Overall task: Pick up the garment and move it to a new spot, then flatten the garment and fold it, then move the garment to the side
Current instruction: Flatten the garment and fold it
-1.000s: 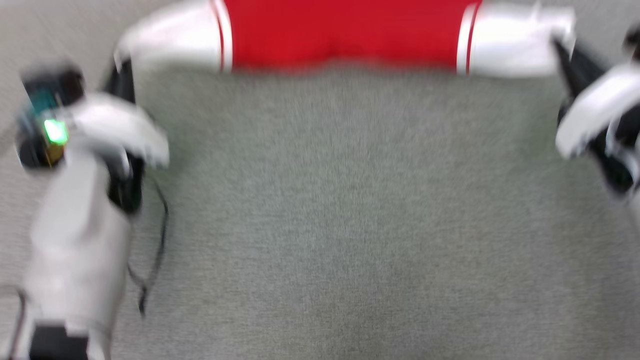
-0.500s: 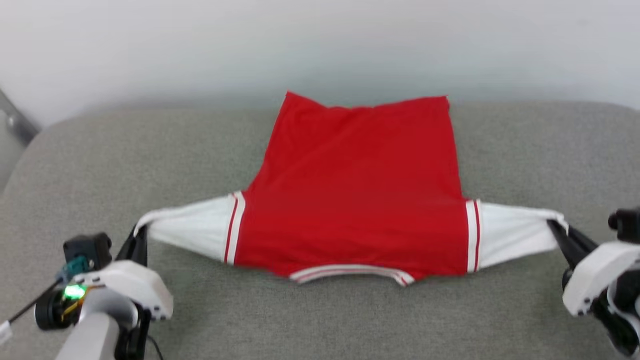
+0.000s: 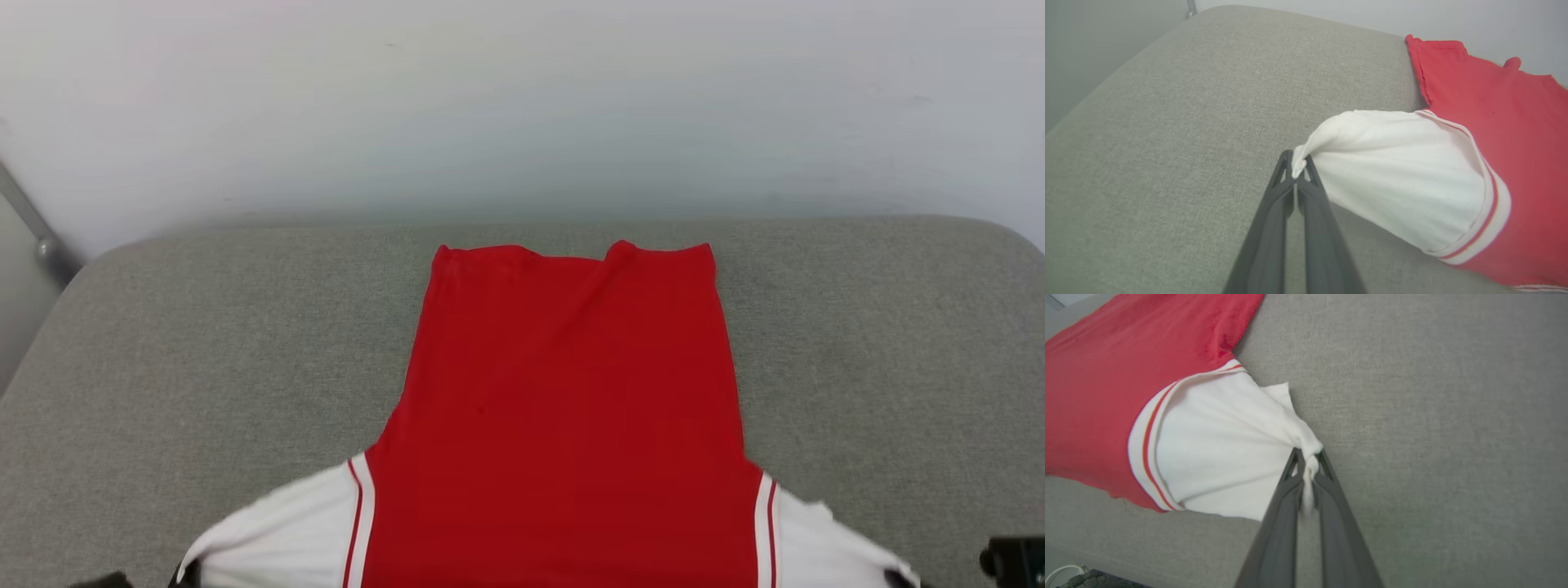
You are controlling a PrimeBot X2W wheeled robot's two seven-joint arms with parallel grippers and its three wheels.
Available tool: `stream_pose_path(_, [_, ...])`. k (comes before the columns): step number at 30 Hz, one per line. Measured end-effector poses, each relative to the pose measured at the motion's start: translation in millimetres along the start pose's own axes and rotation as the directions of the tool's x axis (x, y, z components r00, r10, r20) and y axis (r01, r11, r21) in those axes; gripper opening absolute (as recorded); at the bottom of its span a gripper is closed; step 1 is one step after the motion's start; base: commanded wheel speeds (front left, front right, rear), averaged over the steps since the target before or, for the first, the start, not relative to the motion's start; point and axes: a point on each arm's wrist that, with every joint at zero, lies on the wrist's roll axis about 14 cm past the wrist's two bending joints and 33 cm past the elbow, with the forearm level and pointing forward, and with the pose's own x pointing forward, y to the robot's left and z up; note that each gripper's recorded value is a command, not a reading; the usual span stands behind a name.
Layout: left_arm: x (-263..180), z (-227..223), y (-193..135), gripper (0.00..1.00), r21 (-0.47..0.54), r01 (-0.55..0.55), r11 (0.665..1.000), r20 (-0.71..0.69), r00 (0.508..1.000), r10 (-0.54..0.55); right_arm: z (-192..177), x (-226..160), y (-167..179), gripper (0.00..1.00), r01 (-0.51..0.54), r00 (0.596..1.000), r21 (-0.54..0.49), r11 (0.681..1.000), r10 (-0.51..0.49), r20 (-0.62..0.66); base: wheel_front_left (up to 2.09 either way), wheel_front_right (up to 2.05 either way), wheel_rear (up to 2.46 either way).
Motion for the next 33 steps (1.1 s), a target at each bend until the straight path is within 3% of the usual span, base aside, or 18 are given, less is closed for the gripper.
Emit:
stream_pose_path(6, [-21, -26, 10, 0.0, -0.007, -0.045, 0.999, -0.097, 0.994, 0.044, -54, -27, 7, 0.0, 0.027, 0.976, 0.035, 0.999, -0.019, -0.215, 0.0, 0.0, 0.0])
stream_pose_path(7, [-22, -27, 8, 0.0, -0.009, -0.043, 0.999, -0.101, 0.994, 0.041, -58, -29, 9, 0.18, 0.028, 0.971, 0.032, 0.999, -0.02, -0.236, 0.0, 0.0, 0.0])
stream_pose_path(8, [-22, -28, 5, 0.0, -0.012, -0.036, 0.999, -0.105, 0.994, 0.034, -58, -29, 11, 0.45, 0.026, 0.969, 0.031, 0.999, -0.018, -0.245, 0.0, 0.0, 0.0])
stream_pose_path(9, [-22, -29, 1, 0.0, -0.019, -0.026, 0.999, -0.106, 0.994, 0.024, -57, -28, 14, 1.0, 0.024, 0.969, 0.037, 0.999, -0.014, -0.248, 0.0, 0.0, 0.0])
stream_pose_path(13, [-18, -27, -14, 0.0, -0.023, 0.011, 1.0, -0.098, 0.995, -0.013, -39, -18, 25, 1.0, -0.007, 0.976, 0.027, 1.0, 0.012, -0.216, 0.0, 0.0, 0.0])
stream_pose_path(17, [-9, -20, -29, 0.0, -0.025, 0.049, 0.999, -0.071, 0.996, -0.05, 25, 9, 20, 1.0, 0.004, 1.0, 0.018, 1.0, -0.003, -0.024, 0.0, 0.0, 0.0])
stream_pose_path(22, [13, 4, -57, 0.0, -0.029, 0.112, 0.993, 0.012, 0.994, -0.112, 97, 56, 6, 1.0, 0.035, 0.988, 0.042, 0.999, -0.041, 0.146, 0.0, 0.0, 0.0])
stream_pose_path(28, [34, 19, -85, 0.0, -0.028, 0.172, 0.985, 0.072, 0.983, -0.17, 151, 125, 9, 1.0, 0.012, 0.988, 0.042, 0.999, -0.018, 0.156, 0.0, 0.0, 0.0])
stream_pose_path(33, [49, 26, -102, 0.0, -0.036, 0.211, 0.977, 0.103, 0.973, -0.207, 165, 182, 16, 1.0, -0.007, 1.0, 0.03, 1.0, 0.007, 0.013, 0.0, 0.0, 0.0])
